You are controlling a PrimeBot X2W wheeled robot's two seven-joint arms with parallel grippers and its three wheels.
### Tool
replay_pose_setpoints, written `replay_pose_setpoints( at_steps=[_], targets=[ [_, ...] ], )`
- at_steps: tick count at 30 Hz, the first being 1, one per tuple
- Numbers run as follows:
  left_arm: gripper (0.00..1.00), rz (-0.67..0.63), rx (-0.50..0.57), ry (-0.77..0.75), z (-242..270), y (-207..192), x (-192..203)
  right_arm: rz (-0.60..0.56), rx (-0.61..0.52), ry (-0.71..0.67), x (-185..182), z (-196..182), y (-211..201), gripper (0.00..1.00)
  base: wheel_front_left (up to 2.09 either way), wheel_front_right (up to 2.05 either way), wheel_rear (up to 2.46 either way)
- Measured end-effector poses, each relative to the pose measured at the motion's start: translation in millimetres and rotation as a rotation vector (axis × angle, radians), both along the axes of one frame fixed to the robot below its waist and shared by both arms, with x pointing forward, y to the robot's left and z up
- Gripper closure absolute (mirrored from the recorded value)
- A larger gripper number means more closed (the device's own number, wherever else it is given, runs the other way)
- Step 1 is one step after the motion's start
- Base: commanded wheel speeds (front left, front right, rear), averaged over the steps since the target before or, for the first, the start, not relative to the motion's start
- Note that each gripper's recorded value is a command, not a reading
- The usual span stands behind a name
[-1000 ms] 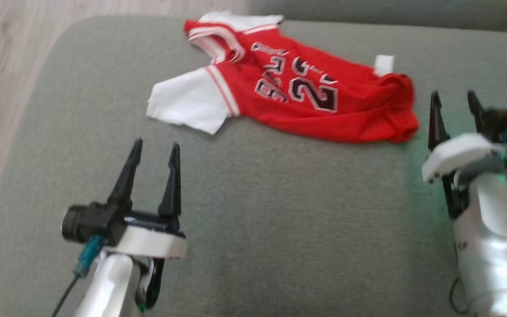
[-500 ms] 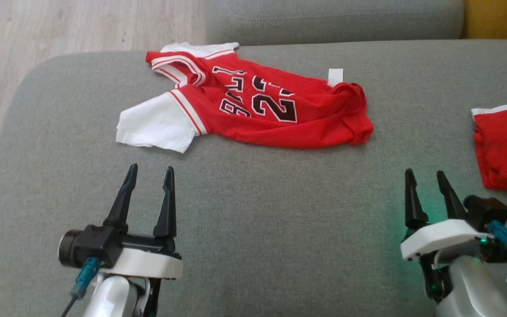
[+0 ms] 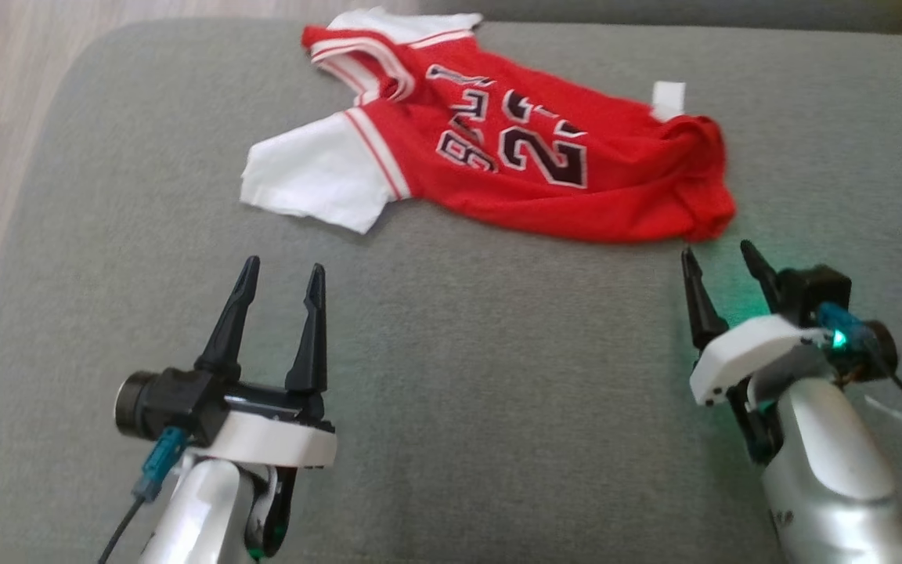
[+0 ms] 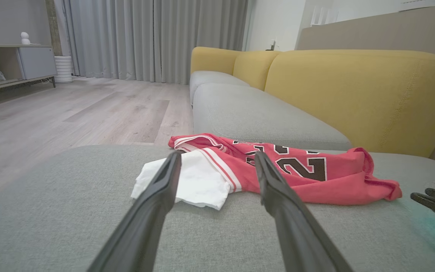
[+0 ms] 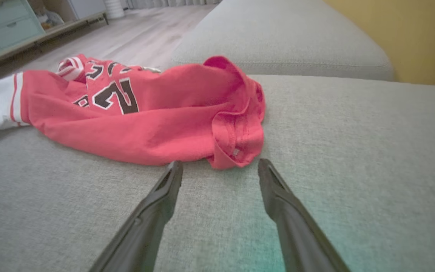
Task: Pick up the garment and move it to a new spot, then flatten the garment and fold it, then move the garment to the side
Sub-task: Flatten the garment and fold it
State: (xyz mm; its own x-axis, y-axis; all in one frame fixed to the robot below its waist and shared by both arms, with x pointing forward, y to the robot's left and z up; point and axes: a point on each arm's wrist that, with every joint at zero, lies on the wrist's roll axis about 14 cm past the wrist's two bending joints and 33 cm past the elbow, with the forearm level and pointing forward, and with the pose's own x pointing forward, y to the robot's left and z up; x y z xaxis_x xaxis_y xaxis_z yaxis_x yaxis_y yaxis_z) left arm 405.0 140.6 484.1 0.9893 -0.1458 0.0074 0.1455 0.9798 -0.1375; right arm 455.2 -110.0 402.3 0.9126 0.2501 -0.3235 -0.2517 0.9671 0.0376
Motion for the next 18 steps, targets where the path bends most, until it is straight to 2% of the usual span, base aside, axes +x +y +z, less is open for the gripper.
replay_pose_setpoints(
  at_steps=[12, 13, 14, 18],
  targets=[
    [0.00, 0.065, -0.001, 0.041, -13.1, 21.0, 0.6, 0.066, -0.147, 0.100, 30.1, -31.4, 12.7, 0.00, 0.00, 0.00, 0.00],
    [0.00, 0.067, 0.000, 0.040, -12.8, 21.6, 1.0, 0.065, -0.151, 0.105, 32.1, -32.0, 12.6, 0.20, 0.00, 0.00, 0.00],
    [0.00, 0.068, 0.000, 0.040, -12.5, 22.1, 1.5, 0.065, -0.156, 0.109, 33.6, -32.5, 12.5, 0.98, 0.00, 0.00, 0.00],
    [0.00, 0.068, 0.000, 0.038, -11.7, 21.8, 1.3, 0.068, -0.174, 0.117, 33.1, -32.5, 10.8, 1.00, 0.00, 0.00, 0.00]
  ],
)
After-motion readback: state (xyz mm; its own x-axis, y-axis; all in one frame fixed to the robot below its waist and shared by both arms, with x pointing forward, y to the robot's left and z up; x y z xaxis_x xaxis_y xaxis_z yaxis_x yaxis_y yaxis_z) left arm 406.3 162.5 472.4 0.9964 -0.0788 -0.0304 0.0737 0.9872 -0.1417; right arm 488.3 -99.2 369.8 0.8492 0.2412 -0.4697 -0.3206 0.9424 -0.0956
